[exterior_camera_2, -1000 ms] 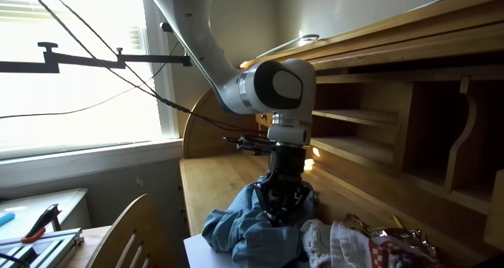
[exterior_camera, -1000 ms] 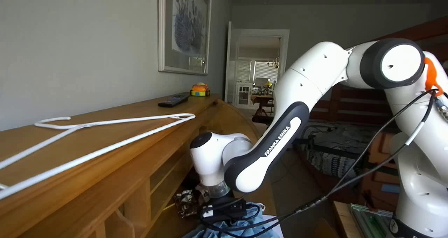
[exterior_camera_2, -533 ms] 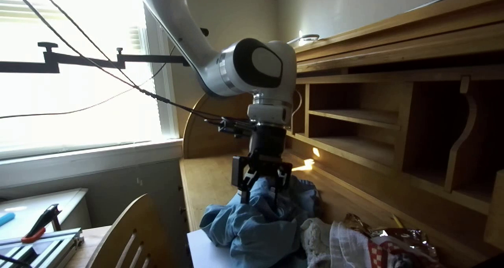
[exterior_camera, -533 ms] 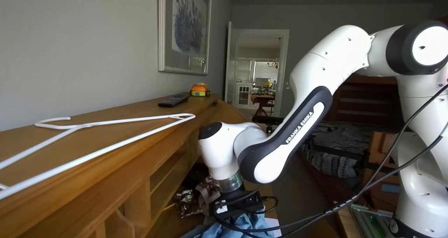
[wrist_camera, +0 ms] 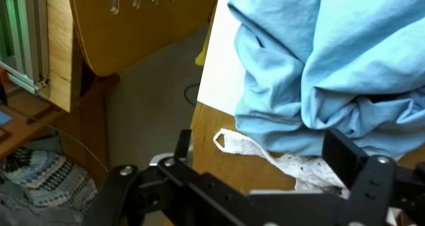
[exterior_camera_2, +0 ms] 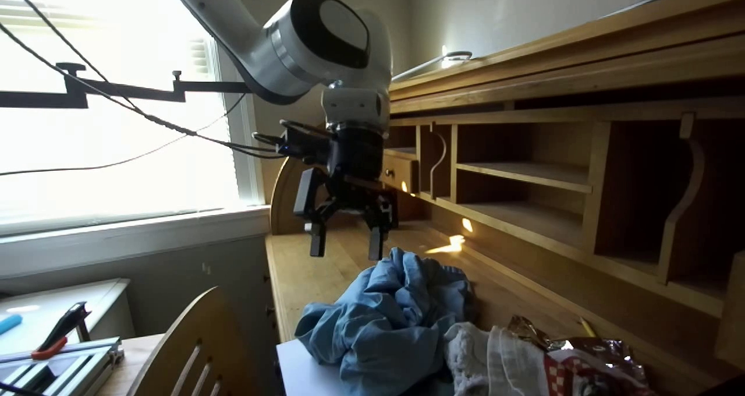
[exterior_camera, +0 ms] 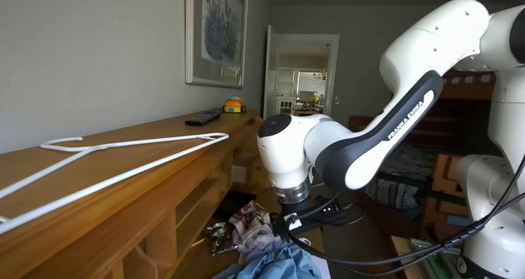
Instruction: Fold the blue cloth
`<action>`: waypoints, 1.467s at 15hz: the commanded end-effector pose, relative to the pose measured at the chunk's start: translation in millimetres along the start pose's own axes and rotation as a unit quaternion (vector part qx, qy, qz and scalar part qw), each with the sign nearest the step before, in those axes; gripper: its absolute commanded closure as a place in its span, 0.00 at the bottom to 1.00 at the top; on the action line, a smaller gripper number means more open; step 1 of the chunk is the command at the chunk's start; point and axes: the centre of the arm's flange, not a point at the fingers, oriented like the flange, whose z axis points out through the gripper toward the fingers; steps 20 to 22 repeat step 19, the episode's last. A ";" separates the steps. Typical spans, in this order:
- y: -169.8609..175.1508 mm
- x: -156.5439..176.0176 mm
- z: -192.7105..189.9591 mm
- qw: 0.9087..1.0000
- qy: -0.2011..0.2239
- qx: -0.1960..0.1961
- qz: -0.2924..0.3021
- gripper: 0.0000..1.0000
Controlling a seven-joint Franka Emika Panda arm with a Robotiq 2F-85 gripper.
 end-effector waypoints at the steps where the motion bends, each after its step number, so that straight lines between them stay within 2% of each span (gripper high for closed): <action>1: 48.8 -3.3 -34.9 0.995 0.064 0.052 -0.054 0.00; 6: 80.6 -8.2 -73.7 0.977 0.121 0.126 -0.125 0.00; 9: 92.3 -8.8 -84.4 0.959 0.147 0.174 -0.170 0.00; 12: 92.7 -7.4 -89.2 0.936 0.155 0.231 -0.216 0.00; 13: 77.3 -13.1 -95.8 0.952 0.142 0.197 -0.187 0.00; 22: 77.3 -13.4 -94.5 0.950 0.145 0.199 -0.191 0.00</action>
